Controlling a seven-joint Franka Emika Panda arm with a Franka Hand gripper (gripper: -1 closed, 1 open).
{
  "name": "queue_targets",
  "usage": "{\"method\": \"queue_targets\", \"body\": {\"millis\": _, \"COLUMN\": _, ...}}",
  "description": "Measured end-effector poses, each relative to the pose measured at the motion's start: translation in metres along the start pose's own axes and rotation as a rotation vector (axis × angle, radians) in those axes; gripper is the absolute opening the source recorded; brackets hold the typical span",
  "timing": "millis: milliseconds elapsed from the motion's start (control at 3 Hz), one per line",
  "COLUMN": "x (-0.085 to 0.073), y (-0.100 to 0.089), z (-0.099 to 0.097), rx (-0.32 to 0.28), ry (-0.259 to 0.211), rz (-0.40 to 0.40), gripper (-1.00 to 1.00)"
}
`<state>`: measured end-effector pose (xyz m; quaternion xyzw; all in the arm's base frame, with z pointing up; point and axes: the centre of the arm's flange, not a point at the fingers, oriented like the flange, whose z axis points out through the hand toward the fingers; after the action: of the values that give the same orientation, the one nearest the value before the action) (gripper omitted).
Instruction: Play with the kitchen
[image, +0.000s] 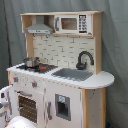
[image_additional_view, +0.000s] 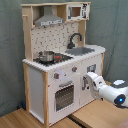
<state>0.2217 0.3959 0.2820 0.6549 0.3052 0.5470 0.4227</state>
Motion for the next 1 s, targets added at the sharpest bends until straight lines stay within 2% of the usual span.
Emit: {"method": "queue_targets", "body": {"millis": 1000, "x": -0.006, "y": -0.005, "z": 0.043, "rx": 0.027, "ry": 0.007, "rz": 0.259, "gripper": 1.0}}
